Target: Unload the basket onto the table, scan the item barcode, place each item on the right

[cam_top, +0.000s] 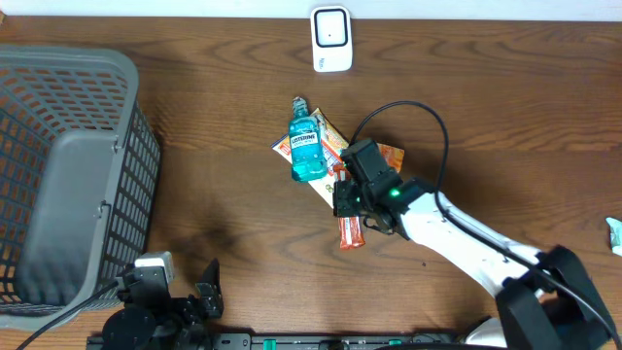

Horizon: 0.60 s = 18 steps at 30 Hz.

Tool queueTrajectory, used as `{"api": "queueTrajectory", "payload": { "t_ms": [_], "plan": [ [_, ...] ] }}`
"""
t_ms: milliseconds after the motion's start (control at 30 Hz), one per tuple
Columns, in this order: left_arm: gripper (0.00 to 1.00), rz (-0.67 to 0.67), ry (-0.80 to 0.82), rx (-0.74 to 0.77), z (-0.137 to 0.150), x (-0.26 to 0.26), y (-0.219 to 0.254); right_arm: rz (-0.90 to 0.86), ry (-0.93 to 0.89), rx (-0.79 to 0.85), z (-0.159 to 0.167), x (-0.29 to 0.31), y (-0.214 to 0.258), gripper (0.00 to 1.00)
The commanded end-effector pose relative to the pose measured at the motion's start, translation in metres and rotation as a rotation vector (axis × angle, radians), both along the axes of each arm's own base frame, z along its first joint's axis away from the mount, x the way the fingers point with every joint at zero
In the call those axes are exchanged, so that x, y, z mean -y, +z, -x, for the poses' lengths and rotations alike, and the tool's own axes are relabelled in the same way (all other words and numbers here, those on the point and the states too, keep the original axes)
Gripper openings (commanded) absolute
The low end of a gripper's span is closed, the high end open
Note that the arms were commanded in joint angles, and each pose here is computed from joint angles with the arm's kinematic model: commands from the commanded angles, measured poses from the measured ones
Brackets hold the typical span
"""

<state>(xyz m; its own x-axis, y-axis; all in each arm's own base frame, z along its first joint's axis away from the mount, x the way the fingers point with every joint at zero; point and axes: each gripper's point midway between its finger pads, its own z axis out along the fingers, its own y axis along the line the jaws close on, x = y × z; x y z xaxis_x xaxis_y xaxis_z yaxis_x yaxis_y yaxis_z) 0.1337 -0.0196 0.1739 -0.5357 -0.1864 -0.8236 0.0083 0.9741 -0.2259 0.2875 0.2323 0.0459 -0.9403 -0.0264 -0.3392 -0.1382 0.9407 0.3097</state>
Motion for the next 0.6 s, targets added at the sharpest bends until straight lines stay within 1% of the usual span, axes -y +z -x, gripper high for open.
{"api": "queueTrajectory", "payload": {
  "t_ms": [0,133,200,300,400,433,467,500,533,567],
  "plan": [
    [0.99,-0.008,-0.02,0.005,0.001,0.002,0.001,0.031,-0.003,-0.006,-0.001,0.0,-0.012,0.01],
    [0.99,-0.008,-0.02,0.005,0.001,0.002,0.001,-0.007,0.006,0.048,-0.012,-0.007,0.005,0.01],
    [0.99,-0.008,-0.021,0.005,0.001,0.002,0.001,-0.047,0.026,0.078,-0.017,-0.012,0.025,0.01],
    [0.99,-0.008,-0.02,0.005,0.001,0.002,0.001,-0.106,0.042,0.09,-0.014,-0.015,0.055,0.02],
    [0.99,-0.008,-0.02,0.005,0.001,0.002,0.001,-0.097,0.035,0.083,-0.002,0.0,0.072,0.17],
    [0.99,-0.008,-0.02,0.005,0.001,0.002,0.001,-0.082,0.037,0.078,0.001,0.006,0.073,0.23],
    [0.99,-0.008,-0.02,0.005,0.001,0.002,0.001,-0.067,0.035,0.071,0.004,0.011,0.072,0.32],
    [0.99,-0.008,-0.02,0.005,0.001,0.002,0.001,-0.051,0.047,0.066,0.007,0.016,0.071,0.49],
    [0.99,-0.008,-0.02,0.005,0.001,0.002,0.001,-0.037,0.06,0.062,0.009,0.019,0.067,0.62],
    [0.99,-0.008,-0.02,0.005,0.001,0.002,0.001,-0.029,0.063,0.057,0.01,0.021,0.064,0.67]
  ]
}}
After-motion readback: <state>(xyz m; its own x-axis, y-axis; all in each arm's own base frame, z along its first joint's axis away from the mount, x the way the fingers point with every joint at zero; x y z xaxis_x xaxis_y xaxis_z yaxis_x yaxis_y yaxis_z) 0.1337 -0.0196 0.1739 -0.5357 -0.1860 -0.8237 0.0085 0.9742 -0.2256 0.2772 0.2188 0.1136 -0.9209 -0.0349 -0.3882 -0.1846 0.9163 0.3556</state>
